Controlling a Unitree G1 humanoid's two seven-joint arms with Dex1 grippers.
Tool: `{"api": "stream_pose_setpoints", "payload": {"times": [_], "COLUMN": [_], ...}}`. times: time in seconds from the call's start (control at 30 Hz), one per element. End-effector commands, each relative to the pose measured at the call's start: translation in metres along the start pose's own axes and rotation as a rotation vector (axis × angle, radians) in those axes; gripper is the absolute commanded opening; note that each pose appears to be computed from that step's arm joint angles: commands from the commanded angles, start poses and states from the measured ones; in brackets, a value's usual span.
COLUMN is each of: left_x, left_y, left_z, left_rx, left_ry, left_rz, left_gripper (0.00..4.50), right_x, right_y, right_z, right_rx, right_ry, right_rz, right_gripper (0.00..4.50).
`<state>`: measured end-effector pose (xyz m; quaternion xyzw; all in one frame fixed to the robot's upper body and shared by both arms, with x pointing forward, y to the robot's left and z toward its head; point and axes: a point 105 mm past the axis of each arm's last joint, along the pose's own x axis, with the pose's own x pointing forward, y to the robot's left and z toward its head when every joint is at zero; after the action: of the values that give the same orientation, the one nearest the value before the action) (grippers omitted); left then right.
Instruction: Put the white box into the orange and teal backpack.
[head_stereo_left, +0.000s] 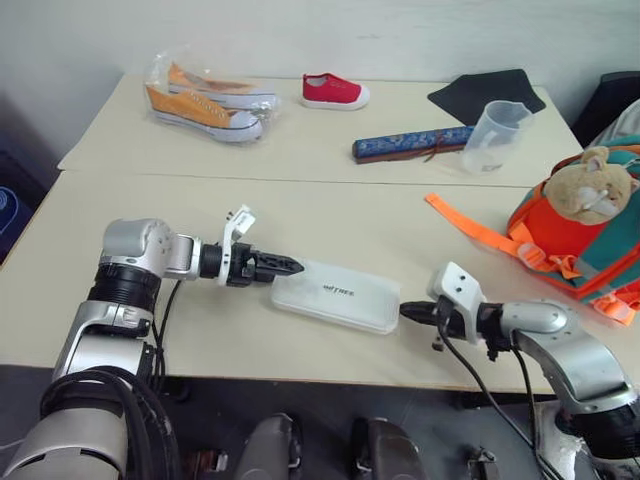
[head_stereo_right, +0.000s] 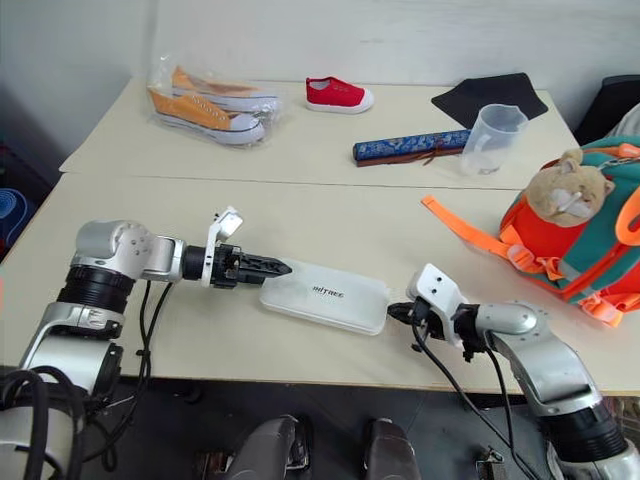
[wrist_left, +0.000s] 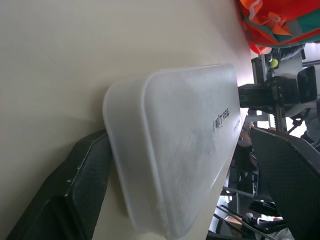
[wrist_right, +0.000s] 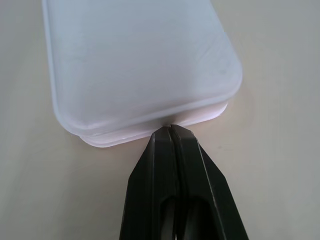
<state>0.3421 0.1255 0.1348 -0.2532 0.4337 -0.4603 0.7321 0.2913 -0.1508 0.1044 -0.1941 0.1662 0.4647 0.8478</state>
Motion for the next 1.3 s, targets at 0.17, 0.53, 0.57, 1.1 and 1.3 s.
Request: {"api": "stream_pose_setpoints", "payload": {"times": [0.17,0.53,0.57,1.1,1.3], "left_x": [0.019,0.016,0.013,-0.019,-0.014], "left_y": [-0.019,-0.035,-0.044,-0.074,-0.077], "left_z": [-0.006,-0.008,-0.009,-0.033,-0.028], "left_rx": [-0.033,-0.042,-0.006,1.026,1.111], "left_ry": [0.06,0.049,0.04,-0.176,-0.318], "left_rz": [-0.122,-0.21,-0.261,-0.396,-0.394], "left_gripper": [3.91,1.26,1.26,1.25,1.25], "right_x": [0.009,-0.002,-0.006,-0.178,-0.232], "right_y": [0.004,0.001,0.001,-0.003,0.01], "right_z": [0.007,-0.006,-0.008,-0.048,-0.074], "right_rx": [-0.04,-0.027,-0.02,0.157,0.2], "right_ry": [-0.022,0.011,0.009,-0.277,-0.236], "right_rz": [0.026,0.01,0.001,-0.941,-1.118], "right_gripper": [0.0,0.0,0.0,2.86,4.49]}}
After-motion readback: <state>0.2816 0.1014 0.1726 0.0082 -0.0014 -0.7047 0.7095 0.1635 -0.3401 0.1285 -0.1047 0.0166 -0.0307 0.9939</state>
